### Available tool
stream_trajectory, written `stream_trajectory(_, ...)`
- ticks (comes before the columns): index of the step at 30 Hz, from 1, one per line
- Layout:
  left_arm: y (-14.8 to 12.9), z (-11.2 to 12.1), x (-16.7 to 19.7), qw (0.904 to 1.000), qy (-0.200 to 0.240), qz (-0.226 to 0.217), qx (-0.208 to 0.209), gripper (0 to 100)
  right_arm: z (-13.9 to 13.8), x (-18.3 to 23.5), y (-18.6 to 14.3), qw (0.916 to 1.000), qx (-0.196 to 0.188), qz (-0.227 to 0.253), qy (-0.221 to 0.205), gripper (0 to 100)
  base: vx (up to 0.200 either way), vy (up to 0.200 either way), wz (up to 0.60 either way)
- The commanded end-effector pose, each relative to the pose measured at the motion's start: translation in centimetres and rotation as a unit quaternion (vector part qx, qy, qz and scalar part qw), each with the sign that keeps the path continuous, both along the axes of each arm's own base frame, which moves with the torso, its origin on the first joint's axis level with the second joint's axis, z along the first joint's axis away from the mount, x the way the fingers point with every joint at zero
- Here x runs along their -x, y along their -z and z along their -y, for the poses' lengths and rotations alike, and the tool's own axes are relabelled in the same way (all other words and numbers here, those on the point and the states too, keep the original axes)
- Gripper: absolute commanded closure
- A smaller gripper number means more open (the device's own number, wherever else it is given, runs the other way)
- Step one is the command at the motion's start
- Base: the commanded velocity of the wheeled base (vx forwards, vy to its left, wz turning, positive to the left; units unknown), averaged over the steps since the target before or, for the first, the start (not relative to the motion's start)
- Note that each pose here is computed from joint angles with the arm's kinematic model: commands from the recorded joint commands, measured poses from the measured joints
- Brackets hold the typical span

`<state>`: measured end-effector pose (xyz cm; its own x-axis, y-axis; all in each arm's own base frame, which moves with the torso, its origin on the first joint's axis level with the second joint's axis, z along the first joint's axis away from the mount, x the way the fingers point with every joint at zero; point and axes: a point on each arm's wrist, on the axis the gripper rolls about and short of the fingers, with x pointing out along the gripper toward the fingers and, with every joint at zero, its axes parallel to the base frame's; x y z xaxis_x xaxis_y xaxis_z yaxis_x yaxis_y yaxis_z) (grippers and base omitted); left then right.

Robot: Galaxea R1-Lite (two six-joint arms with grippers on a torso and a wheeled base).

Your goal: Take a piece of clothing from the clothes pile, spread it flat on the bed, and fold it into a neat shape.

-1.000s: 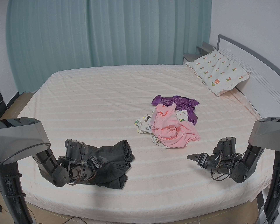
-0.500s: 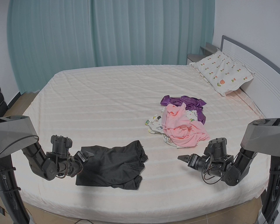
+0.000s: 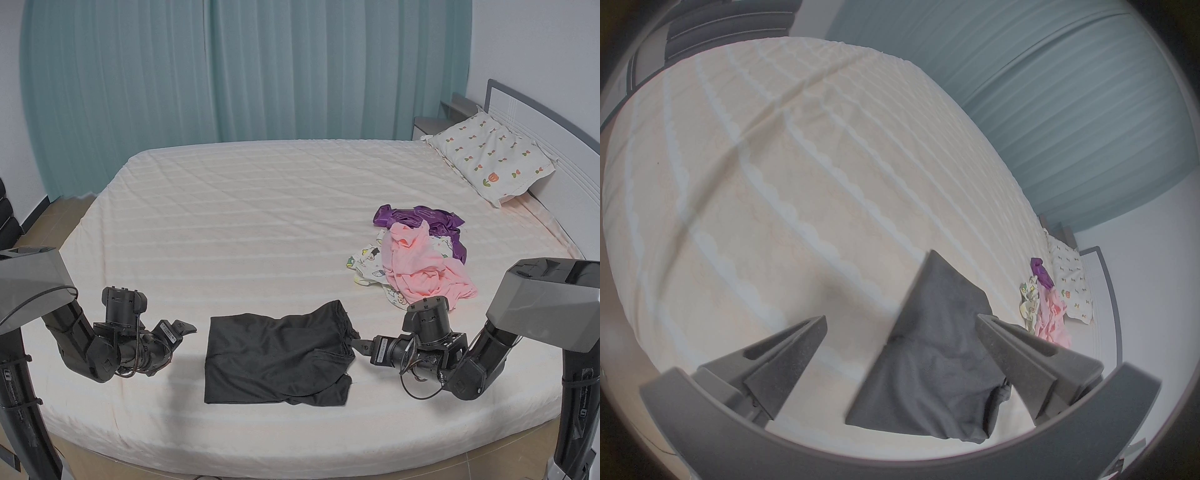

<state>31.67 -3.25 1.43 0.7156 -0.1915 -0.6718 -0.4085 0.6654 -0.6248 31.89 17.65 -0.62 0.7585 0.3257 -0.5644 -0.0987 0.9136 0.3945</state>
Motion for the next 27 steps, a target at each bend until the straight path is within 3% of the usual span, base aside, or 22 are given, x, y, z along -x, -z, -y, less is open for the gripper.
stream_trajectory(1, 0.4, -0.8, -0.3, 1.0, -0.005, -0.002, 0.008, 0, -2.2, -1.3, 0.4, 0.9993, 0.026, 0.015, -0.021, 0, 0.0, 0.0, 0.0)
stream_trajectory(9, 1.1, -0.8, -0.8, 0.9999, -0.006, -0.01, 0.008, 0, -5.8, -2.0, 1.9, 0.9952, 0.063, 0.02, -0.072, 0, 0.0, 0.0, 0.0)
stream_trajectory(17, 1.2, -0.8, -0.9, 0.9999, -0.006, -0.012, 0.007, 0, -6.0, -1.9, 2.8, 0.9915, 0.092, 0.011, -0.091, 0, 0.0, 0.0, 0.0)
stream_trajectory(18, 1.3, -0.8, -0.9, 0.9999, -0.006, -0.012, 0.007, 0, -6.0, -1.9, 2.8, 0.9913, 0.094, 0.011, -0.092, 100, 0.0, 0.0, 0.0)
stream_trajectory(27, 1.3, -0.8, -0.9, 0.9999, -0.006, -0.012, 0.007, 0, -4.5, -0.4, 1.8, 0.9907, 0.101, 0.005, -0.091, 100, 0.0, 0.0, 0.0)
